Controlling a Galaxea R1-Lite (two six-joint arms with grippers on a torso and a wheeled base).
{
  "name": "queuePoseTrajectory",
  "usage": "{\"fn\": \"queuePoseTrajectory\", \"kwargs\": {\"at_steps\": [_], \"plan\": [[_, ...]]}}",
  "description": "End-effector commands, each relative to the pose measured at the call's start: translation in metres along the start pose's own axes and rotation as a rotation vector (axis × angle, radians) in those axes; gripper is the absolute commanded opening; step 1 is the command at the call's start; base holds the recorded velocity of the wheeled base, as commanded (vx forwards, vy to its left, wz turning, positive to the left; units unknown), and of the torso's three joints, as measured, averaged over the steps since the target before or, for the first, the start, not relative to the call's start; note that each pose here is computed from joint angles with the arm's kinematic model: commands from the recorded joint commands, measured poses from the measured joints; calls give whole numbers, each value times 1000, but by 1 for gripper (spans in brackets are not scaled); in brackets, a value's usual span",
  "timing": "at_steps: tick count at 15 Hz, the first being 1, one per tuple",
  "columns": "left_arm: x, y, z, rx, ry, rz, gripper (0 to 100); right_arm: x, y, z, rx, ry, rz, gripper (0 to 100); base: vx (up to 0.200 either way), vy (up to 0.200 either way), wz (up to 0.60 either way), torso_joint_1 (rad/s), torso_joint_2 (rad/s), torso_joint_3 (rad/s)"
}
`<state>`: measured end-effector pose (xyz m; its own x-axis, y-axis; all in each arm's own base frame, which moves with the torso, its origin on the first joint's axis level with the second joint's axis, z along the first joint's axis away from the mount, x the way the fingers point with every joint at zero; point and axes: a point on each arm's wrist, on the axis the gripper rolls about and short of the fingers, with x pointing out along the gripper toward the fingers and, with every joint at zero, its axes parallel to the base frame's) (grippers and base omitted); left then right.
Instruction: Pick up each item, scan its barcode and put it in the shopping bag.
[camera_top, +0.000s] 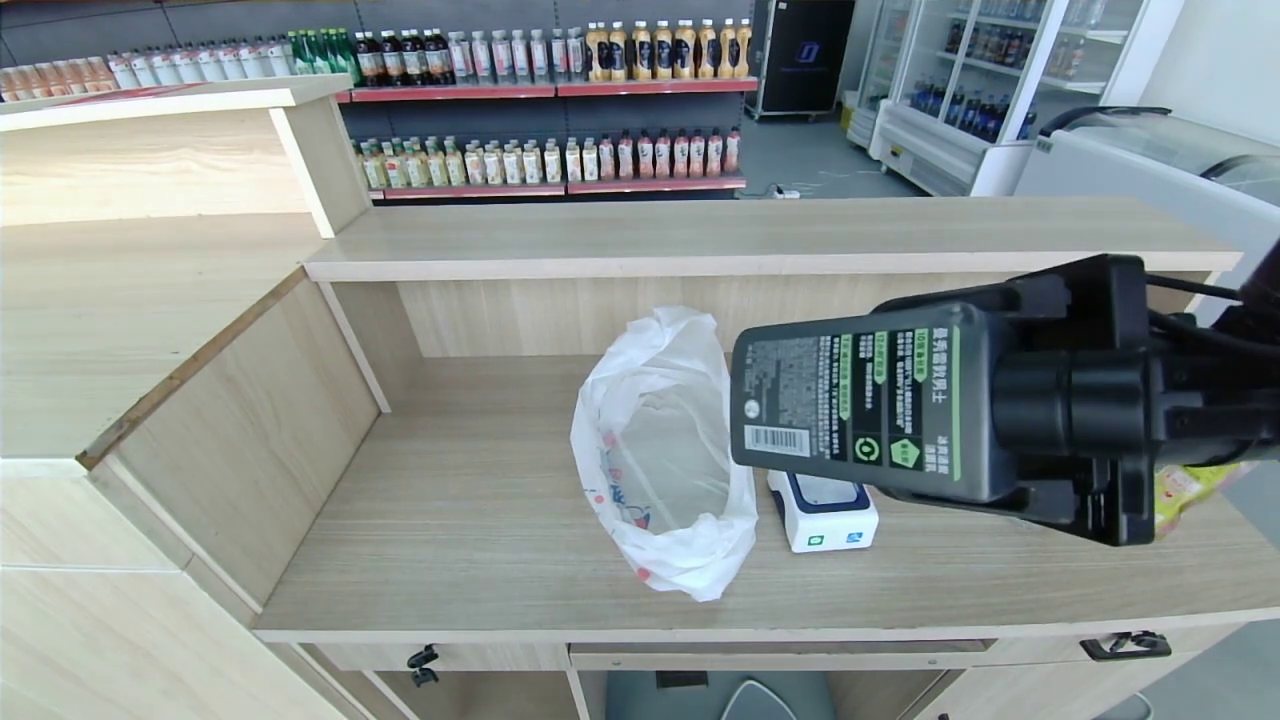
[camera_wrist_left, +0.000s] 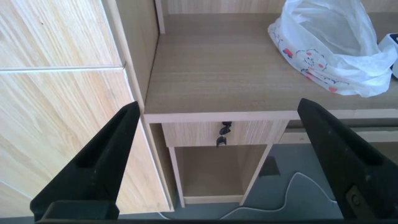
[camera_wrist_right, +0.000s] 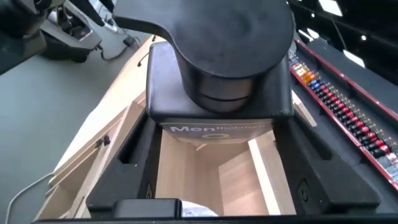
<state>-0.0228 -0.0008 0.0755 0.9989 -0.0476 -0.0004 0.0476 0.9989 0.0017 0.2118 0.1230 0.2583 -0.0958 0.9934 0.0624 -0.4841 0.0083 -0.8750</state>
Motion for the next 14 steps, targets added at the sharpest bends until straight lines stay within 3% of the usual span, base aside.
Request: {"fn": "queuePoseTrajectory", "kwargs": {"at_steps": [1, 5, 14], "plan": [[0, 0, 0, 0, 1, 0, 100, 24, -2, -8, 3, -51, 23, 0, 0, 0, 0, 0, 0, 0], [0, 0, 0, 0, 1, 0, 100, 53, -13, -24, -16, -98, 33, 0, 0, 0, 0, 0, 0, 0], [0, 0, 0, 0, 1, 0, 100, 99, 8, -39, 13, -136, 48, 0, 0, 0, 0, 0, 0, 0]]}}
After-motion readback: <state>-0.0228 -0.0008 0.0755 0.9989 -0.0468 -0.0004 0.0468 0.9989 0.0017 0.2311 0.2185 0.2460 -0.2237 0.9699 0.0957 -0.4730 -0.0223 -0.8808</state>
